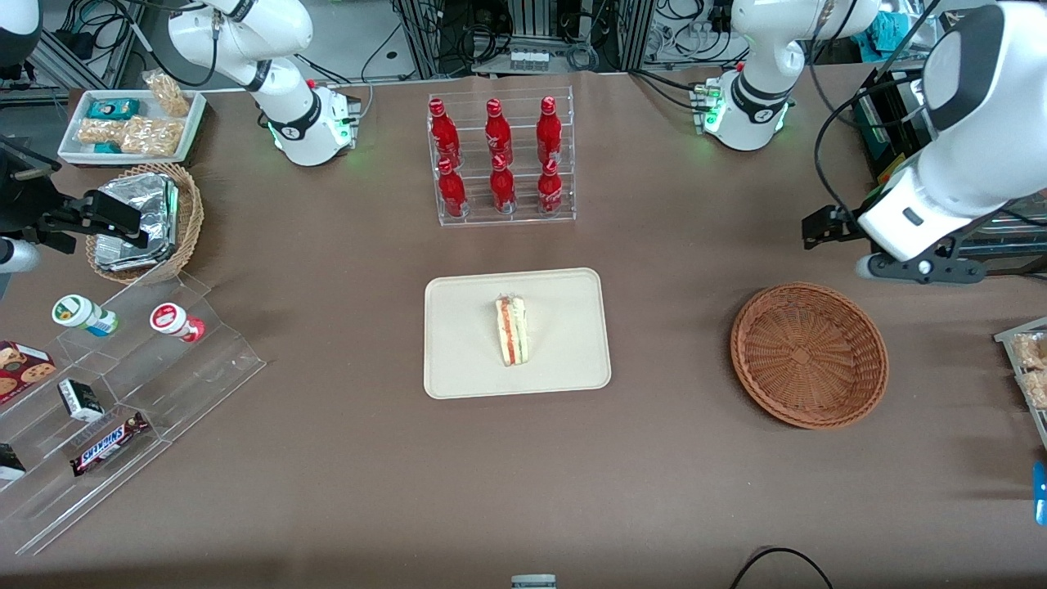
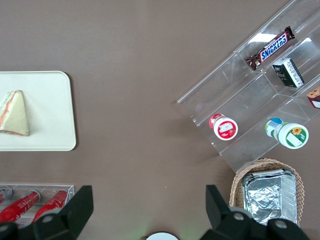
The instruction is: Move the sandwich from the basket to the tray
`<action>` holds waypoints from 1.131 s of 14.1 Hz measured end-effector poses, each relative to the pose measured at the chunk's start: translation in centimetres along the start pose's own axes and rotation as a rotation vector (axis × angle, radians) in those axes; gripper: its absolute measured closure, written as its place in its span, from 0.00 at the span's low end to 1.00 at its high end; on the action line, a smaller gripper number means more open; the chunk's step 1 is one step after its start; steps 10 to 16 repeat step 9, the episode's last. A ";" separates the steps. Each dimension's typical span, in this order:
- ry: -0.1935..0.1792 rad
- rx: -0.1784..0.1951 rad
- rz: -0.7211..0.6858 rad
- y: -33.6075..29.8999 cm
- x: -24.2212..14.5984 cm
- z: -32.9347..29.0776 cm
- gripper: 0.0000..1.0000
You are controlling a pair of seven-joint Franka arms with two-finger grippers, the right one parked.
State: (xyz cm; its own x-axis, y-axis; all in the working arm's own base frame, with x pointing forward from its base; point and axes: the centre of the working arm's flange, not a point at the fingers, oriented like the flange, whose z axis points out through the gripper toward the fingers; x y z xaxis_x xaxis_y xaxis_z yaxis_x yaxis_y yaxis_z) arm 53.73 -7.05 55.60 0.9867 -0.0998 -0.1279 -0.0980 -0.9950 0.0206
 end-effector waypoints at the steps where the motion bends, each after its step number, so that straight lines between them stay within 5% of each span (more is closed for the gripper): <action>1: 0.015 0.001 0.004 -0.4 -0.2 -0.7 0.00; 9: 0.108 -0.005 -0.041 -5.1 -1.1 -5.2 0.00; 16: 0.108 -0.005 -0.041 -5.1 -1.1 -5.2 0.00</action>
